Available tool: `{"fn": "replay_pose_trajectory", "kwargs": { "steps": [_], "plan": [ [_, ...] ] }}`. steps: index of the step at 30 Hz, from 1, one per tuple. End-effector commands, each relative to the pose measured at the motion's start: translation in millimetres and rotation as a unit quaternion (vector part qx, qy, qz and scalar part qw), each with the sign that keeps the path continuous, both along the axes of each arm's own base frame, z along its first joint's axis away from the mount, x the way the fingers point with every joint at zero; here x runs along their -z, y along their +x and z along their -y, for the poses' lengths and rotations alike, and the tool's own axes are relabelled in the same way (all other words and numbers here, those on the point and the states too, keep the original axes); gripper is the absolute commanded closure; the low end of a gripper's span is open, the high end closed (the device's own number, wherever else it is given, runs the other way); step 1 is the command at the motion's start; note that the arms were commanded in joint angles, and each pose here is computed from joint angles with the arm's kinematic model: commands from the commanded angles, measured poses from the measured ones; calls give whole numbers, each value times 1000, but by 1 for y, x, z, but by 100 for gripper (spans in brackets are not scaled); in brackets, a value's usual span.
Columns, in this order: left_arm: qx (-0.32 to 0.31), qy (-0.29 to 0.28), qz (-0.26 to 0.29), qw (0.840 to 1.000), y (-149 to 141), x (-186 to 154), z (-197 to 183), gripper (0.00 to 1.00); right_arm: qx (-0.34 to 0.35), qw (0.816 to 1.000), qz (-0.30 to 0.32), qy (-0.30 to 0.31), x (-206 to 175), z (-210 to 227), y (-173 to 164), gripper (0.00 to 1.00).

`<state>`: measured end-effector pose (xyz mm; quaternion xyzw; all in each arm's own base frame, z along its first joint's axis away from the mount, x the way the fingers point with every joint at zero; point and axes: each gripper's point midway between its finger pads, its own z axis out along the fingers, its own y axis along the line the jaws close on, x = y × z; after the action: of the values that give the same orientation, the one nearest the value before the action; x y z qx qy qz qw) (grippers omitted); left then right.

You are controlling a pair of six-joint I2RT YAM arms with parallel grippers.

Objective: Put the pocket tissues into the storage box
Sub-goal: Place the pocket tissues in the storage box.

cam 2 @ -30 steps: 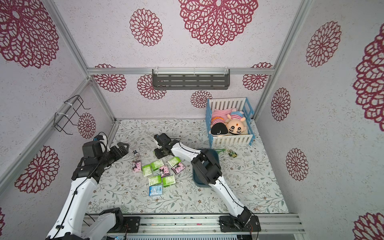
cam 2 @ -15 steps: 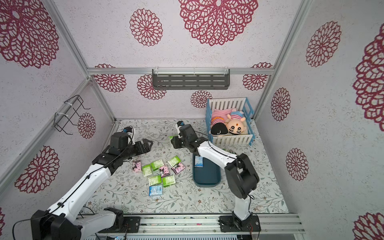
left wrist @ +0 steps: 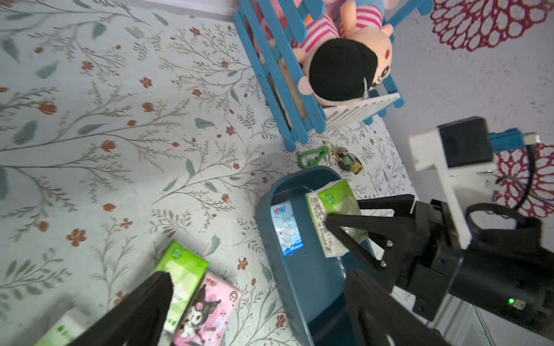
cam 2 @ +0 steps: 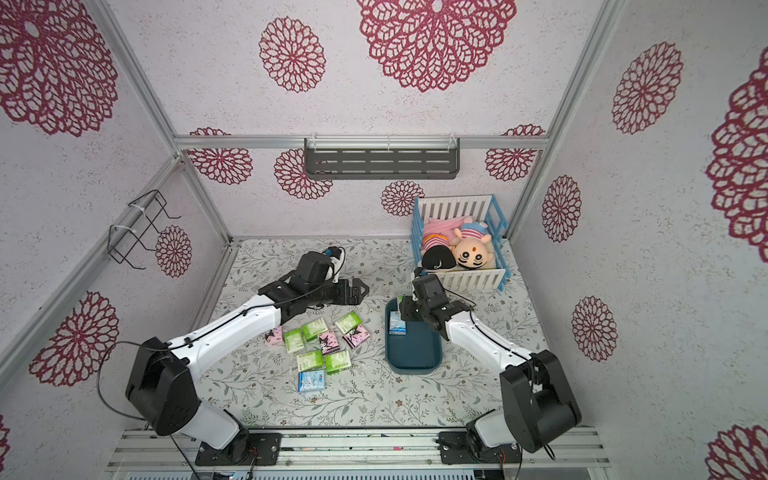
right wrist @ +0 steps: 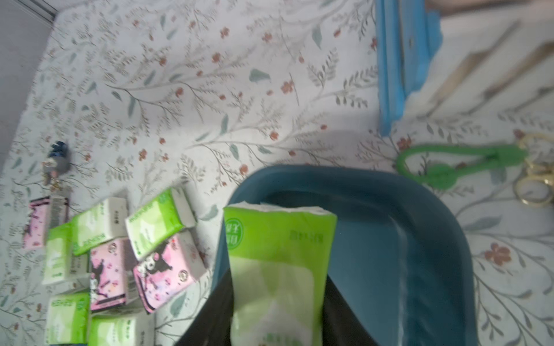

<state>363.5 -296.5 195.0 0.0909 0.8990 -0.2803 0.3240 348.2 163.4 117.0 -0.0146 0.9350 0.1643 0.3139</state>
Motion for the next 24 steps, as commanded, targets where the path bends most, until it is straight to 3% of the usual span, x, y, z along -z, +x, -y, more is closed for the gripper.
{"fn": "replay_pose_trajectory", "kwargs": {
  "steps": [1,24],
  "plan": [
    [17,-12,3,1000,0,-3,21,3,21,999,25,6,-10,12,4,58],
    [14,0,3,1000,-4,2,21,3,24,999,7,-39,45,26,22,52]
  ]
}}
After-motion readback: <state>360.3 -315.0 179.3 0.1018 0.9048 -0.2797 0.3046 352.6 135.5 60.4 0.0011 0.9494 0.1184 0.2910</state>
